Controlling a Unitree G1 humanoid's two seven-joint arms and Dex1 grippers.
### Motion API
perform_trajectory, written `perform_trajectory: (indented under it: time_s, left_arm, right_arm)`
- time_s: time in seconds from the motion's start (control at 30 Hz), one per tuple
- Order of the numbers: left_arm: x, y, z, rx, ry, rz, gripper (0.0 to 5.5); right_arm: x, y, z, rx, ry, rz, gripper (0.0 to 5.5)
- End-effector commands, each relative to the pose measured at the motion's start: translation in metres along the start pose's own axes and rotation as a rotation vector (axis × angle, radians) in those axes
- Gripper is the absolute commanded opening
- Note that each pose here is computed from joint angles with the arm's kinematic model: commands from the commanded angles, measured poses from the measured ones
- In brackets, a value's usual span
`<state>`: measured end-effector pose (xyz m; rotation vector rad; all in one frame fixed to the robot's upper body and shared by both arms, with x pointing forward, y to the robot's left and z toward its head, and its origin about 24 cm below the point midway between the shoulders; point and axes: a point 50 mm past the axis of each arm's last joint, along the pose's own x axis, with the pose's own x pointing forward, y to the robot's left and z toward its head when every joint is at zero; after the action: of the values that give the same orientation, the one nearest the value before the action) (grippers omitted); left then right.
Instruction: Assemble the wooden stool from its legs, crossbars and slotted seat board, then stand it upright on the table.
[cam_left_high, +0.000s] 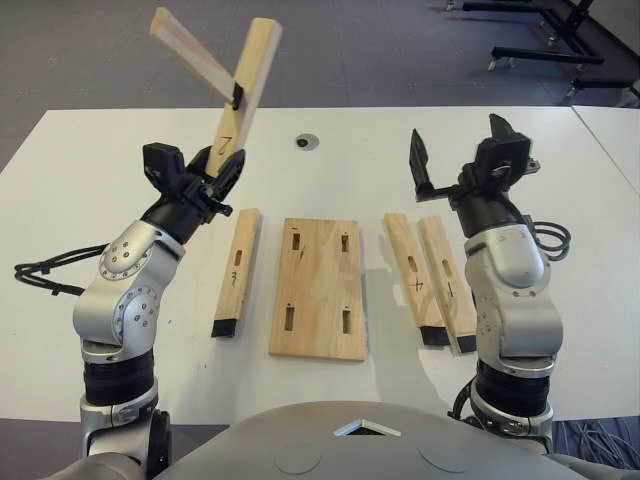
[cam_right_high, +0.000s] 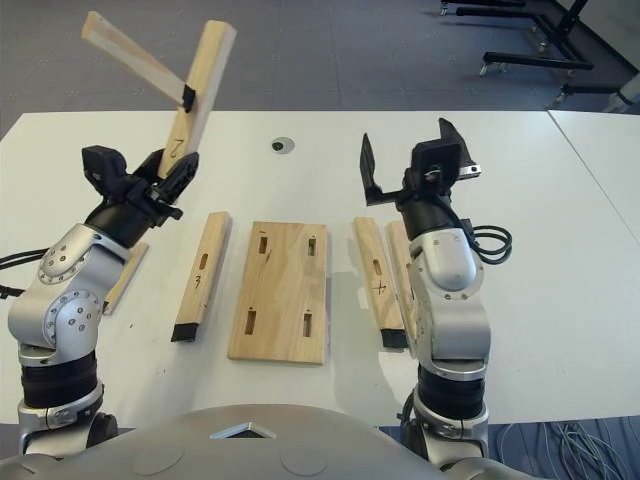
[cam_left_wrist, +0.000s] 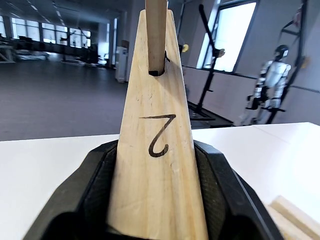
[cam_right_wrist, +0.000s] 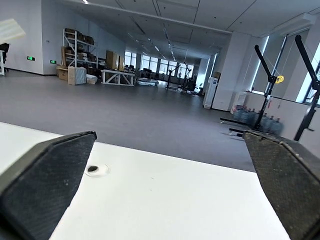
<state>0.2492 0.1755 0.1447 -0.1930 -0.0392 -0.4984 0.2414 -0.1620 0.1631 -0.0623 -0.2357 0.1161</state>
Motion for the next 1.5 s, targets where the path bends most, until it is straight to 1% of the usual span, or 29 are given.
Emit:
perform_trajectory:
  time_s: [0.03, 0.1, 0.2, 0.27, 0.33, 0.37, 0.53, 0.6, 0.7, 0.77, 0.9, 1.0, 1.13, 1.37, 1.5]
  left_arm:
    - [0.01, 0.006, 0.01, -0.008, -0.024, -0.048, 2.04]
    - [0.012, 0.011, 0.011, -0.013, -0.041, -0.028, 2.04]
    - [0.019, 0.009, 0.008, -0.032, -0.064, -0.031, 2.04]
    - [0.025, 0.005, 0.005, -0.058, -0.064, -0.073, 2.04]
    - [0.028, -0.003, 0.003, -0.079, -0.061, -0.141, 2.04]
    - [0.029, -0.008, 0.001, -0.091, -0.059, -0.186, 2.04]
    - [0.026, -0.028, -0.003, -0.19, -0.061, -0.414, 2.04]
    - [0.023, -0.033, -0.006, -0.278, -0.058, -0.517, 2.04]
    - [0.019, -0.033, -0.007, -0.41, -0.068, -0.607, 2.04]
    - [0.017, -0.036, -0.007, -0.47, -0.058, -0.685, 2.04]
    - [0.01, -0.047, -0.005, -0.526, -0.025, -0.851, 2.04]
    - [0.007, -0.051, -0.006, -0.544, -0.006, -0.9, 2.04]
    - [0.004, -0.057, -0.007, -0.555, 0.006, -0.948, 2.04]
    - [-0.002, -0.067, -0.01, -0.553, 0.04, -1.01, 2.04]
    - [-0.003, -0.068, -0.01, -0.572, 0.023, -1.011, 2.04]
  right_arm:
    - [0.002, -0.003, 0.008, 0.114, -0.059, 0.071, 5.4]
    - [0.004, -0.005, 0.01, 0.101, -0.098, 0.101, 5.4]
    - [0.007, -0.01, 0.015, 0.139, -0.16, 0.104, 5.4]
    - [0.01, -0.013, 0.015, 0.189, -0.169, 0.113, 5.4]
    - [0.014, -0.012, 0.011, 0.242, -0.141, 0.156, 5.4]
    - [0.016, -0.01, 0.01, 0.289, -0.133, 0.196, 5.4]
    - [0.019, -0.002, 0.023, 0.557, -0.212, 0.389, 5.4]
    - [0.019, -0.001, 0.025, 0.655, -0.238, 0.463, 5.4]
    - [0.017, -0.002, 0.024, 0.817, -0.268, 0.569, 5.4]
    - [0.011, -0.002, 0.028, 0.912, -0.311, 0.672, 5.4]
    - [0.003, 0.006, 0.03, 1.033, -0.311, 0.81, 5.4]
    - [0.001, 0.011, 0.033, 1.139, -0.317, 0.881, 5.4]
    - [0.005, 0.02, 0.028, 1.167, -0.273, 0.906, 5.4]
    - [0.008, 0.027, 0.033, 1.152, -0.27, 0.958, 5.4]
    - [0.006, 0.026, 0.033, 1.157, -0.286, 0.974, 4.71]
